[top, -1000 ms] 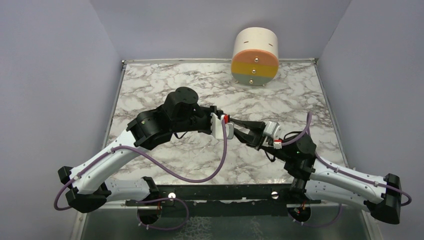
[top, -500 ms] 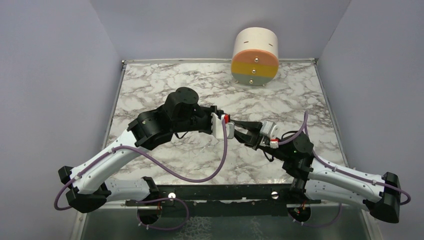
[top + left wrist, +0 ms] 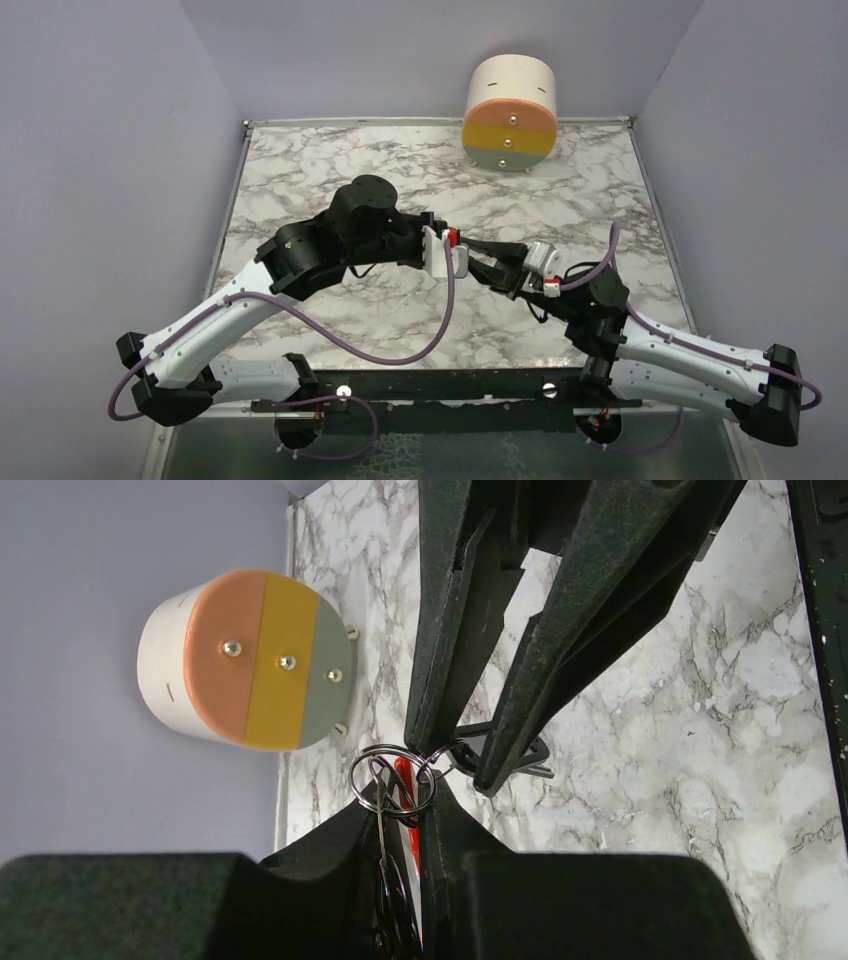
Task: Remove the keys from the keyring
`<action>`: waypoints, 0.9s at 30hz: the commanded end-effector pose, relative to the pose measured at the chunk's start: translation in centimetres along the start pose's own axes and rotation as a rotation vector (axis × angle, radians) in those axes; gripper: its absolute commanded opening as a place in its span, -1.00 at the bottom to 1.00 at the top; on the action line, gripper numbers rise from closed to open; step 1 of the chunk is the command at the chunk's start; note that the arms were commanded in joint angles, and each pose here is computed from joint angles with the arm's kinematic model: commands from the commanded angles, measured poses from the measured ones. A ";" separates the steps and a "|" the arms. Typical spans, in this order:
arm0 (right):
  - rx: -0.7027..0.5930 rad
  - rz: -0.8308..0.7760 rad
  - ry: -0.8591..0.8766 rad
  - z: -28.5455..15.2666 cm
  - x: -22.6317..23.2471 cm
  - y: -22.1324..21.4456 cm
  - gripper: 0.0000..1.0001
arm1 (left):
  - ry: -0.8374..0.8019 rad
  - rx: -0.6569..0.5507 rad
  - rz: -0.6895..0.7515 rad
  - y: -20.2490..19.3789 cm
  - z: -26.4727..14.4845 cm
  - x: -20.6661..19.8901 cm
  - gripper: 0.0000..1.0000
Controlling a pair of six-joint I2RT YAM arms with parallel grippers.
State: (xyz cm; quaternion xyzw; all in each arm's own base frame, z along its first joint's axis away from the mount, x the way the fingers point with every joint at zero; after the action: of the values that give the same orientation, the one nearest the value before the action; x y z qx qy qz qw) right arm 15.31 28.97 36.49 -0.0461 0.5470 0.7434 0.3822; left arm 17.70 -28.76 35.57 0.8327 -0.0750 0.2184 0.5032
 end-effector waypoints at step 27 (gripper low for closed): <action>0.025 -0.157 -0.135 -0.1 -3.5 0.9 -0.97 | 0.022 -0.071 0.023 1.5 -1.5 0.0 -1.00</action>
State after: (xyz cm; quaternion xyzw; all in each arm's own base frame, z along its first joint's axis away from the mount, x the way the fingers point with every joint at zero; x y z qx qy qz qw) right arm 16.50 27.88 37.34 -0.0468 0.5347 0.7177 0.4436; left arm 17.34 -28.22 35.79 0.8292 -0.0758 0.2217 0.5075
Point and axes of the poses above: each gripper's point midway between its finger pads, its own z axis out along the fingers, its own x axis along the line the jaws close on, y = z × x, the point moved 1 cm from there along -z, back along the fingers, and after that the axes turned 12 degrees about -z, right-handed, at the moved point
